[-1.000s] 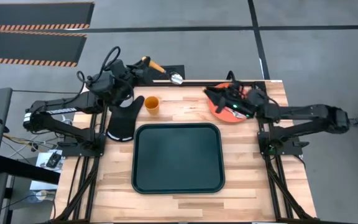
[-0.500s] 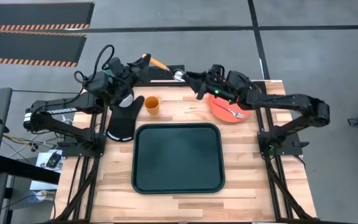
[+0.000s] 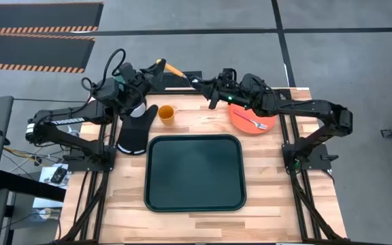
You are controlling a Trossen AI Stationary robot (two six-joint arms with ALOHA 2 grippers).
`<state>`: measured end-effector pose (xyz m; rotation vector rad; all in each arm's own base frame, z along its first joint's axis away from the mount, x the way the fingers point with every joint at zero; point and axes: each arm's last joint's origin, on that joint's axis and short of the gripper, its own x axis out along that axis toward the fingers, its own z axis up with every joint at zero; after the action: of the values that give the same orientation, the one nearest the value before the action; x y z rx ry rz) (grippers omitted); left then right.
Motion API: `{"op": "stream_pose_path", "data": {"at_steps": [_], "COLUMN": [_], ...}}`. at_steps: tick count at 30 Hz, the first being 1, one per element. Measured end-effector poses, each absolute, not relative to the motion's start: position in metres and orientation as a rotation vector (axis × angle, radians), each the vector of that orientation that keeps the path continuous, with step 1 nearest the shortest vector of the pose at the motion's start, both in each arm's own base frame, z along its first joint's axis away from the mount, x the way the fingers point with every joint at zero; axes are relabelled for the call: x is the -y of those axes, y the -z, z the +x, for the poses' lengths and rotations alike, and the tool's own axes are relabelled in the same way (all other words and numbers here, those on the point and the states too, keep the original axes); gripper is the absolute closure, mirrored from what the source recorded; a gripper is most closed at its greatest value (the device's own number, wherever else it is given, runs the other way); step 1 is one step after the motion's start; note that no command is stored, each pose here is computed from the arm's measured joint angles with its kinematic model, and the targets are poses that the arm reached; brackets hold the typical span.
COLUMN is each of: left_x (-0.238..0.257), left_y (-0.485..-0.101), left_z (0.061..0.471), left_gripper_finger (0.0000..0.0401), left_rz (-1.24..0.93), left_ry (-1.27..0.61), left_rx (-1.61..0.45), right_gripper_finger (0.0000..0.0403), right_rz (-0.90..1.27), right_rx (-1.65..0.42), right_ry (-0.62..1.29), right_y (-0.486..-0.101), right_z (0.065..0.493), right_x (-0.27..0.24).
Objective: Pick and place plate/cup/fork/spoon on tray
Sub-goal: Put the yellow spoon on the left of the black serving tray
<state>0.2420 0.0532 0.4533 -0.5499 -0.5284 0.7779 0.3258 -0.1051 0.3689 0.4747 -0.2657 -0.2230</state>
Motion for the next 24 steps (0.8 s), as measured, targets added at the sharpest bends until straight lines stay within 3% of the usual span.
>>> {"op": "stream_pose_path", "data": {"at_steps": [3,10,15,24], "left_x": [-0.053,-0.053,-0.048,-0.046], "left_y": [-0.454,-0.451,-0.440,-0.404], "left_z": [0.241,0.243,0.238,0.223], "left_gripper_finger": [0.0370,0.0351,0.0282,0.0159], "left_rz": [-0.549,-0.482,-0.336,-0.402], "left_ry": [-0.776,-0.786,-0.736,-0.589], "left_rx": [0.531,0.469,0.240,-0.206], "right_gripper_finger": [0.0382,0.0396,0.0399,0.0401], "right_rz": [0.481,0.517,0.480,0.494], "right_rx": [0.274,0.215,0.100,-0.217], "right_ry": [0.214,0.177,0.204,0.178], "right_y": [-0.370,-0.370,-0.375,-0.371], "right_z": [0.325,0.318,0.297,0.244], "right_x": [0.105,0.111,0.117,0.126]}}
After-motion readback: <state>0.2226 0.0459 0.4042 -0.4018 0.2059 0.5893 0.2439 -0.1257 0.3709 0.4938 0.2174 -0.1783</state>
